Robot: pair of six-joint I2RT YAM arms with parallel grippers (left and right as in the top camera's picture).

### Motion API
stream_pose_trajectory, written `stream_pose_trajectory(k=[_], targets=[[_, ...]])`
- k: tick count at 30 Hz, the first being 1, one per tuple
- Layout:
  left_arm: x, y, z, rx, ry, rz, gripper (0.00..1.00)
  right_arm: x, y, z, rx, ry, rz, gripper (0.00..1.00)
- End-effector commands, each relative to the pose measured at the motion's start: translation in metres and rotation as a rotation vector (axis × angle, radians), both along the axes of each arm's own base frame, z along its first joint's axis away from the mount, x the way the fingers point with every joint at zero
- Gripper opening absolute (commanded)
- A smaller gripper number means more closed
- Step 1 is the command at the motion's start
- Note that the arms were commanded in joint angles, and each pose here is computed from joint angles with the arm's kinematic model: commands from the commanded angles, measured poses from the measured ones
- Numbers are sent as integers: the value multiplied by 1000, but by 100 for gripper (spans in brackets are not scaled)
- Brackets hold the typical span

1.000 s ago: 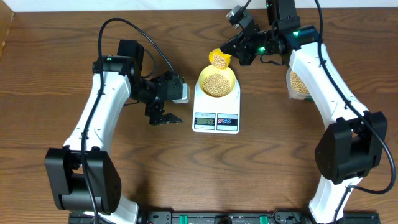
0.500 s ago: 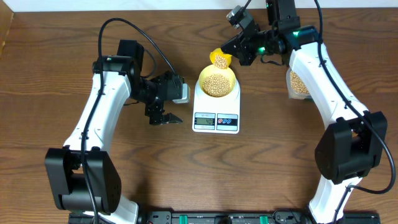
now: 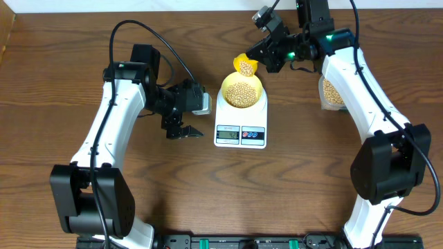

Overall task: Scoop item into bowl and weigh 50g on scale
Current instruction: 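Hold the scoop tilted over the bowl with the right gripper, pouring soybeans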

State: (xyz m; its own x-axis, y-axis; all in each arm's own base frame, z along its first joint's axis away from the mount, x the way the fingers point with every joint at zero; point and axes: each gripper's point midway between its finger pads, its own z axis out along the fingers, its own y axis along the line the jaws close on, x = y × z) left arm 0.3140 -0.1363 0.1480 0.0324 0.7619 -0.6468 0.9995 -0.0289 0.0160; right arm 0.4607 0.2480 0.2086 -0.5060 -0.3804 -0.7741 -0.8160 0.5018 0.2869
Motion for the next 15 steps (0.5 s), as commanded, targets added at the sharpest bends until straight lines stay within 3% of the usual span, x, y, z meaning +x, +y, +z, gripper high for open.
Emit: stream_pose_trajectory(k=[1, 15], targets=[[-3, 0, -2, -4, 9, -7, 97, 0, -1, 12, 15, -23, -3, 1], [-3, 0, -2, -4, 9, -7, 98, 1, 0, 14, 19, -34, -3, 1]])
